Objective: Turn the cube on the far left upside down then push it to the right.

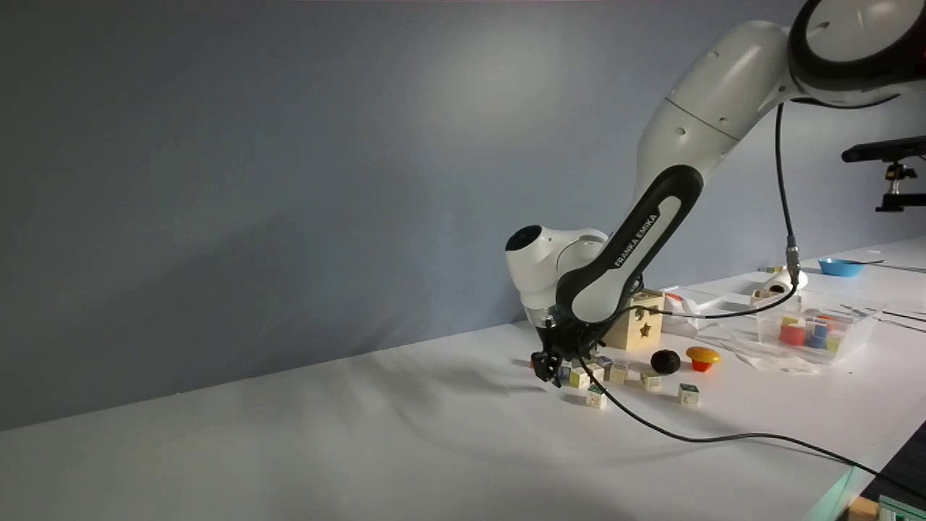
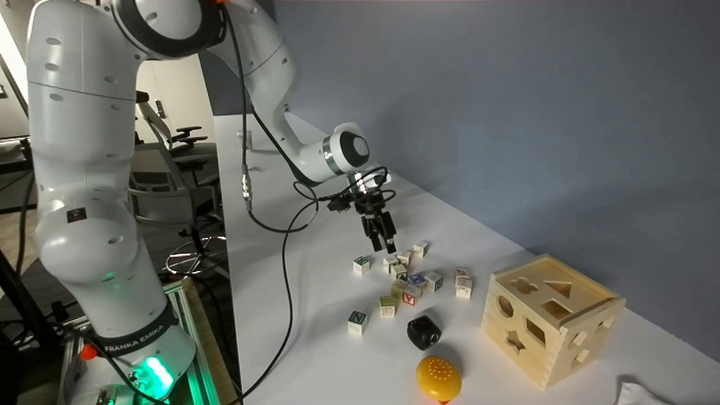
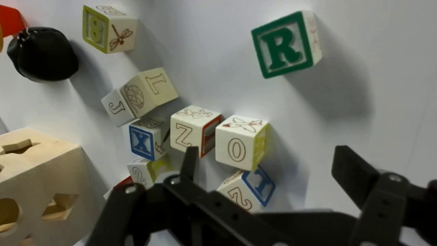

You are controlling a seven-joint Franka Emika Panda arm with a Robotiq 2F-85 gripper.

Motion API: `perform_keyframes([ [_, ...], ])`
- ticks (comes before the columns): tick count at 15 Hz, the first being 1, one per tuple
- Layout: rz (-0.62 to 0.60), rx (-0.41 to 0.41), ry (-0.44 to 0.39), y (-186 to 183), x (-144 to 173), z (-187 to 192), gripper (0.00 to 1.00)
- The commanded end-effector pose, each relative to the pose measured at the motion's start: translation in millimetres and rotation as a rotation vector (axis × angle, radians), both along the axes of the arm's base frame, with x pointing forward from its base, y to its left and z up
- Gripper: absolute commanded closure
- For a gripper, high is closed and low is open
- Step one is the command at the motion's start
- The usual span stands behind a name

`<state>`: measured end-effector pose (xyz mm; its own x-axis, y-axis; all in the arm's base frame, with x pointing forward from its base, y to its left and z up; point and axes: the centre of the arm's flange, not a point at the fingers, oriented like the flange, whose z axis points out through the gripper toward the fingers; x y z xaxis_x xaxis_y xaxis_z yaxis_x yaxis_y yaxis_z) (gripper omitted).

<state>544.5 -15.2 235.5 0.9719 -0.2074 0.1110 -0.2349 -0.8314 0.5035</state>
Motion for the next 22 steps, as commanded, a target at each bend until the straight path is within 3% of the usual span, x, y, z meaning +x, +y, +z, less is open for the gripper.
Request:
perform_keyframes([
  [1,-0.007,-0.042,-0.013,2.1,19.8,-11.6,0.00],
  [13,-0.061,-0.075,0.059,-16.7,15.2,-23.6,0.00],
  [17,-0.057,-0.064,0.048,-15.0,13.5,-26.3,0.00],
  [22,-0.062,-0.068,0.070,-15.6,9.5,-29.4,0.17],
])
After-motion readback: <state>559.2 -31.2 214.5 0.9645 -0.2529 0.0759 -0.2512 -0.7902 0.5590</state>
